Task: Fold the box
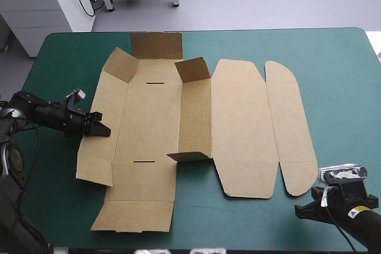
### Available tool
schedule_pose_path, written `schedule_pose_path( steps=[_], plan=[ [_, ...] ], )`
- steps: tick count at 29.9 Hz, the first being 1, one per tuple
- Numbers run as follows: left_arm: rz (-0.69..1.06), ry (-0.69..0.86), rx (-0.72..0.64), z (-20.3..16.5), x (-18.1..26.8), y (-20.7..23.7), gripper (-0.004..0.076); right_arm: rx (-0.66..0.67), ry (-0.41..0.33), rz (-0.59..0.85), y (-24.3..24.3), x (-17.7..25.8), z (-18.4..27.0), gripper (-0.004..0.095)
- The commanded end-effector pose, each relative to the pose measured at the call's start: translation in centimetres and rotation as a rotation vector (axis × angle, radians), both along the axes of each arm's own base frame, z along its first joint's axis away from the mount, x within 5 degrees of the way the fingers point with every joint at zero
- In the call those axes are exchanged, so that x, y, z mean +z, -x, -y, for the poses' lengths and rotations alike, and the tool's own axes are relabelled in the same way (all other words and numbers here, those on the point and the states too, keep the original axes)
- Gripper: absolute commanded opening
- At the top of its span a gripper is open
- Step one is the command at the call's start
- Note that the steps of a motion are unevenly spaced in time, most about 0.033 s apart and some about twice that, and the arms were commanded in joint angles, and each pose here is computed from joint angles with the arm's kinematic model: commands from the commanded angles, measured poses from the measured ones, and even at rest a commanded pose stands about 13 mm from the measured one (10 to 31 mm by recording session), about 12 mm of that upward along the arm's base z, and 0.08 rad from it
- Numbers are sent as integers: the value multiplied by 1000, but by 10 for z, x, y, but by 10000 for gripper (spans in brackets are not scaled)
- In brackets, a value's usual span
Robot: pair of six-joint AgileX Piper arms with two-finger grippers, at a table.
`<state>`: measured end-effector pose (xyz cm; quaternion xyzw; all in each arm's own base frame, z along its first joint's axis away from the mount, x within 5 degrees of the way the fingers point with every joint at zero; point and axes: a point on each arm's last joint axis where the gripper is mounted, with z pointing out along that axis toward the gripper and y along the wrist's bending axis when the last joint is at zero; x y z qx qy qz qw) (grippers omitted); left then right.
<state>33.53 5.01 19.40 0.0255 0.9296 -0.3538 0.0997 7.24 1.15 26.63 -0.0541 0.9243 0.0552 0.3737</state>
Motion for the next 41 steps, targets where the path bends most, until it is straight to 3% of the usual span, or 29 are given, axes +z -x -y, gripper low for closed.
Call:
schedule_pose_path(
  steps=[1, 9, 16, 27, 41],
  plan=[
    [34, 45, -62, 7, 24, 5, -8, -8, -4, 59, -4, 9, 0, 21],
    [150, -22, -93, 5, 53, -13, -8, -8, -2, 59, -4, 9, 0, 21],
    [327, -190, -270, 33, 91, -36, -8, -8, -2, 59, -4, 9, 0, 21],
    [723, -593, -495, 125, 139, -64, -8, -9, 3, 58, -4, 9, 1, 21],
    [1200, -967, -824, 250, 155, -43, -8, -13, 5, 71, -5, 10, 1, 16]
  ],
)
